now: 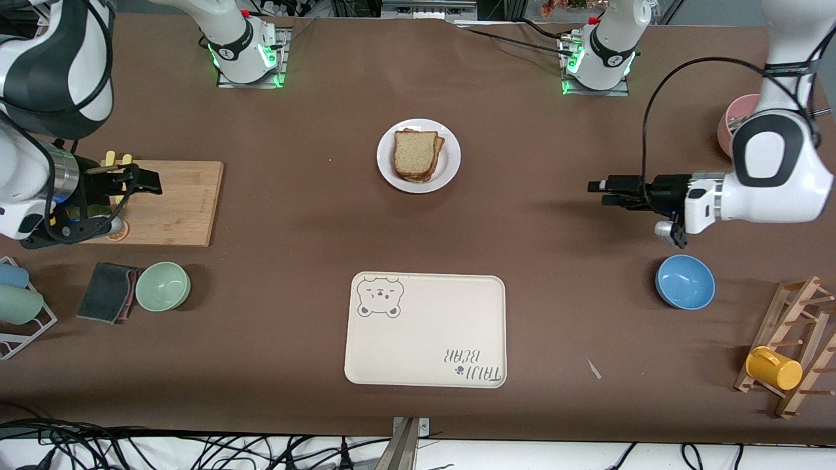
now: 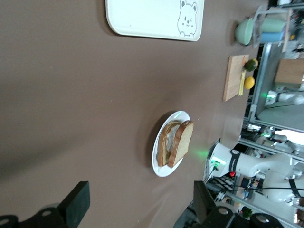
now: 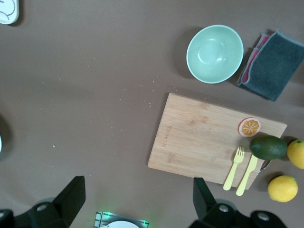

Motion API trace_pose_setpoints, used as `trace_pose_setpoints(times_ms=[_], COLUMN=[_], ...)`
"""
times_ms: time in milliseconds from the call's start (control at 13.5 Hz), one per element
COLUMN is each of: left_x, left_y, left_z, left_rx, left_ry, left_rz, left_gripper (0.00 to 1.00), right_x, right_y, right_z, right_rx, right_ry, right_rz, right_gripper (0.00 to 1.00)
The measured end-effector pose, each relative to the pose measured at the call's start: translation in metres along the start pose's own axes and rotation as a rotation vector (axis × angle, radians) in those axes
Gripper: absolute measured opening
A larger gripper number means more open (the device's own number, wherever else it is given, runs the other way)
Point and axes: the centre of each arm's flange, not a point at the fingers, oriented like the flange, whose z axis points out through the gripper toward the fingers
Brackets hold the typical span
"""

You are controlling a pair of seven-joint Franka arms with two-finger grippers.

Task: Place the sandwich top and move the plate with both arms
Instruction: 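Withdraw the right gripper while the left gripper reaches toward the plate, then move the left gripper to the plate rim and grasp it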

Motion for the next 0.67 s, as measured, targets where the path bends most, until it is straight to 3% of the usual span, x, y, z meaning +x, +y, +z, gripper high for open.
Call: trace_pose_setpoints(times_ms=[297, 668], left_x=[-0.011, -0.008], left_y=[-0.014, -0.005], left_z=[0.055, 0.124], left_rx=[-0.074, -0.086], left_ry=[0.051, 0.014], left_rz=[-0.054, -0.078], left_gripper=[0.96, 0.96], right_x=[-0.018, -0.043], right_y=[0.002, 0.041], right_z=[-0.026, -0.032], right_rx=[-0.014, 0.046], right_ry=[0.039, 0.073], right_rz=[0.034, 0.080], right_gripper=[1.00, 1.00])
